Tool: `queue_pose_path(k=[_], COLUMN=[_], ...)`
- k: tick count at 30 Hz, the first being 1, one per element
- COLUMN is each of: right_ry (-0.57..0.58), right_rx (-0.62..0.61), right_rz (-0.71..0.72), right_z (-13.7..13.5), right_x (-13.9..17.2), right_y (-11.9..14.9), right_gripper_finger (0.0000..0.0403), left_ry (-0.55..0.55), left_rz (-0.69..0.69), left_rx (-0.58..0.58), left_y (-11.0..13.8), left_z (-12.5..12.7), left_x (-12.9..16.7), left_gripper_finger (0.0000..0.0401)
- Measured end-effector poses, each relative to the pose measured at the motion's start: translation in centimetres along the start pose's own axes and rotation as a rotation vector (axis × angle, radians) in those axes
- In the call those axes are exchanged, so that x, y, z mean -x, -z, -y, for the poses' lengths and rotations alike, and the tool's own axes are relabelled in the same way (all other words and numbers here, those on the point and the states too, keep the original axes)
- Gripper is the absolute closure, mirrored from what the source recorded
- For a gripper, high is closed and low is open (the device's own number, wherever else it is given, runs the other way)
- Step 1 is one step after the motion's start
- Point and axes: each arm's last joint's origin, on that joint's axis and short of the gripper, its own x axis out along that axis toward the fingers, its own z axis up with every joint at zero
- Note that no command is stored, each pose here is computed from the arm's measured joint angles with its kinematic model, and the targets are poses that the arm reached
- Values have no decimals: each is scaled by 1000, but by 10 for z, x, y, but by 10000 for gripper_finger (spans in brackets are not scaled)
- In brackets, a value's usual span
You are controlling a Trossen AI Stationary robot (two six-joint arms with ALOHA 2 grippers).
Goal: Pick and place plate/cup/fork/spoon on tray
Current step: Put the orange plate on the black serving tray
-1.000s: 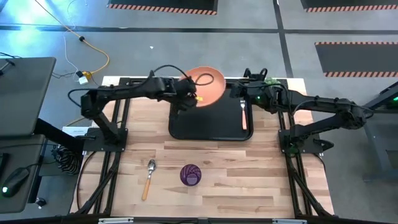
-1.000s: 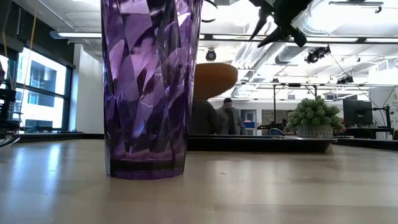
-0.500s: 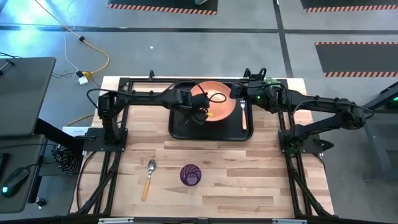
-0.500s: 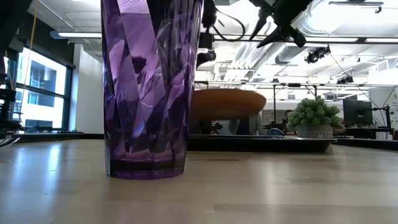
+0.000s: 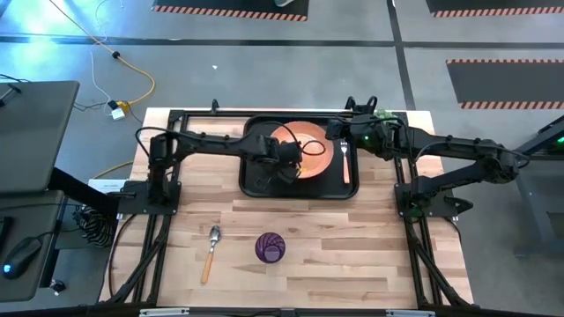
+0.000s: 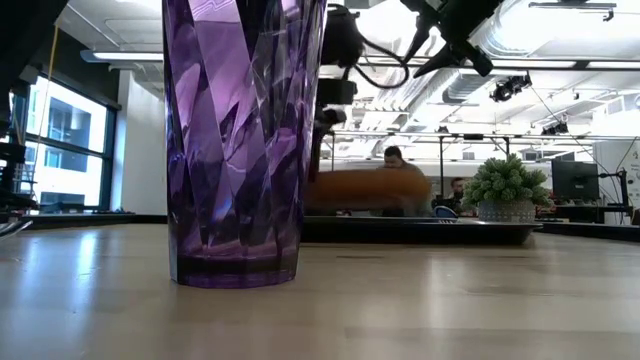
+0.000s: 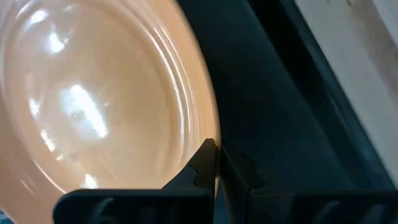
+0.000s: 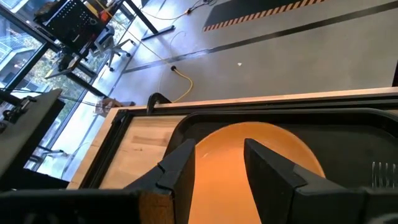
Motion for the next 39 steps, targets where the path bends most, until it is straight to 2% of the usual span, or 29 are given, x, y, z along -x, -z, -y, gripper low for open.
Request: queue_pose_path(k=[6, 26, 39], right_ry=[10, 10, -3], right_rx=[9, 7, 9], right_rz=[-4, -7, -27], right_z=[1, 1, 1], right_x=[0, 0, 0], right_y=[1, 1, 1], right_gripper_finger=[273, 273, 273], left_ry=[10, 84, 82], left_rz=[-17, 23, 31], left_rx=[36, 65, 64], left_y=[-4, -3, -4], left_z=[3, 4, 4], left_x=[-14, -14, -14], left_gripper_finger=[400, 400, 386])
